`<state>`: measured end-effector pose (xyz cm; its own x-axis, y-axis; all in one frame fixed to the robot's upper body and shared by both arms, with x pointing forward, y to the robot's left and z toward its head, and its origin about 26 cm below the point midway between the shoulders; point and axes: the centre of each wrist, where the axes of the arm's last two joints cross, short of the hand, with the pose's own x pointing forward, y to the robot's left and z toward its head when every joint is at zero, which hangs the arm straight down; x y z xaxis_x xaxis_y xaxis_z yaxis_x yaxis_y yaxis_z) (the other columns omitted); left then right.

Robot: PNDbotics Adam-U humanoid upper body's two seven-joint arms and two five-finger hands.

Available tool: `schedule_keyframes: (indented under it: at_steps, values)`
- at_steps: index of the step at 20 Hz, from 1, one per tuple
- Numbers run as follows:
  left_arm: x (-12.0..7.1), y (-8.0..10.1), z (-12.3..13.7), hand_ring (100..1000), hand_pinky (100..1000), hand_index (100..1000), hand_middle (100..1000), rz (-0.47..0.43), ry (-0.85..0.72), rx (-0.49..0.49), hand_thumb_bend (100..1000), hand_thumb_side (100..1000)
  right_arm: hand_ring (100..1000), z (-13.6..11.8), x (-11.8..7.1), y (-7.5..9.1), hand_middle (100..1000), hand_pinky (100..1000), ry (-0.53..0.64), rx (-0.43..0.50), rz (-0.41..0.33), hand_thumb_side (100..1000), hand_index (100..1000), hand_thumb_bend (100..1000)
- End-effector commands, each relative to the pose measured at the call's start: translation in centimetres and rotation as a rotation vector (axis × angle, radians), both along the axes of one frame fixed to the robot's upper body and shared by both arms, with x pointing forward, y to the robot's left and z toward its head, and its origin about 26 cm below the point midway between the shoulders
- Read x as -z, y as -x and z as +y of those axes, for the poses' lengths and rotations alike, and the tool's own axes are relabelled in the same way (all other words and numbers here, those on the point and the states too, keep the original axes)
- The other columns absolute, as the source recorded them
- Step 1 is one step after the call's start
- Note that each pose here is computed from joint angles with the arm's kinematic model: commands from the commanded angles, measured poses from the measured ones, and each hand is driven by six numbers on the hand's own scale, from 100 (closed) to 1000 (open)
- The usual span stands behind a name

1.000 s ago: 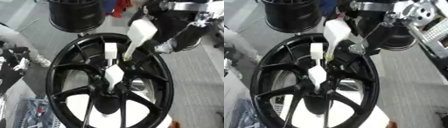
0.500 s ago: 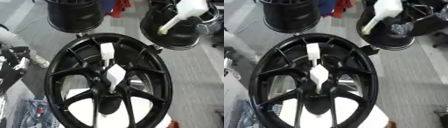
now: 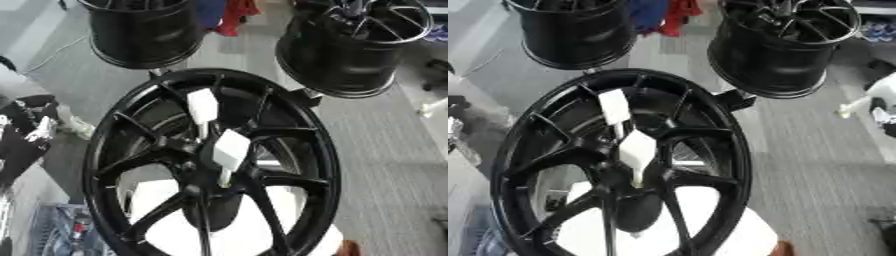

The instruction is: Pull the pin out of the wheel hub.

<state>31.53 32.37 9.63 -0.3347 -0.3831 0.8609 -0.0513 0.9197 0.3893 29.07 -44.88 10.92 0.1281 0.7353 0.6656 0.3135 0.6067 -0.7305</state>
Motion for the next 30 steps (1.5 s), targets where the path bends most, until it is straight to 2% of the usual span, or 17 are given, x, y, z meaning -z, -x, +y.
schedule_keyframes:
  at_steps: [1,5,9,12,15,20,24,25,26,30]
  values:
    - [-0.9,0.1,0.4,575,565,747,662,-0.03,-0.013,-0.008,137,463,832,-1.1,0.8,0.5,863,798,-0.007,0.116,-0.022,302,933,367]
    - [-0.9,0.0,0.3,575,565,747,663,-0.031,-0.011,-0.007,137,463,845,-0.3,0.5,0.4,870,809,-0.014,0.169,-0.125,346,931,414]
    - [-0.9,0.0,0.3,575,565,747,663,-0.03,-0.008,-0.004,136,462,828,1.4,-0.8,-0.3,856,800,-0.008,0.139,-0.223,342,923,403]
    - [-0.9,0.0,0.2,575,565,746,663,-0.032,-0.007,-0.002,136,463,812,2.8,-1.8,-0.7,846,774,-0.012,0.085,-0.269,312,916,379]
    - [-0.8,0.0,0.1,574,565,746,662,-0.031,-0.005,0.0,134,464,755,4.4,-2.4,-0.7,814,713,-0.048,0.019,-0.331,272,898,332]
    - [-0.9,0.0,0.0,574,565,745,662,-0.034,0.0,0.006,134,463,698,8.2,-2.7,-0.5,772,673,-0.161,-0.143,-0.42,235,860,297]
    - [-0.8,-0.1,-0.2,573,565,745,661,-0.035,0.003,0.013,135,463,672,11.7,-2.2,-0.3,747,655,-0.293,-0.289,-0.439,212,842,284]
    - [-0.8,-0.1,-0.2,573,565,745,661,-0.036,0.004,0.013,134,457,671,12.3,-2.1,-0.2,745,652,-0.319,-0.322,-0.436,100,840,495]
    - [-0.8,-0.1,-0.3,573,565,745,661,-0.036,0.005,0.016,137,463,671,13.3,-1.8,-0.2,745,652,-0.352,-0.367,-0.425,205,840,274]
    - [-0.9,-0.2,-0.5,574,565,745,661,-0.04,0.009,0.025,139,462,673,16.2,-1.0,-0.4,745,652,-0.457,-0.498,-0.391,199,840,262]
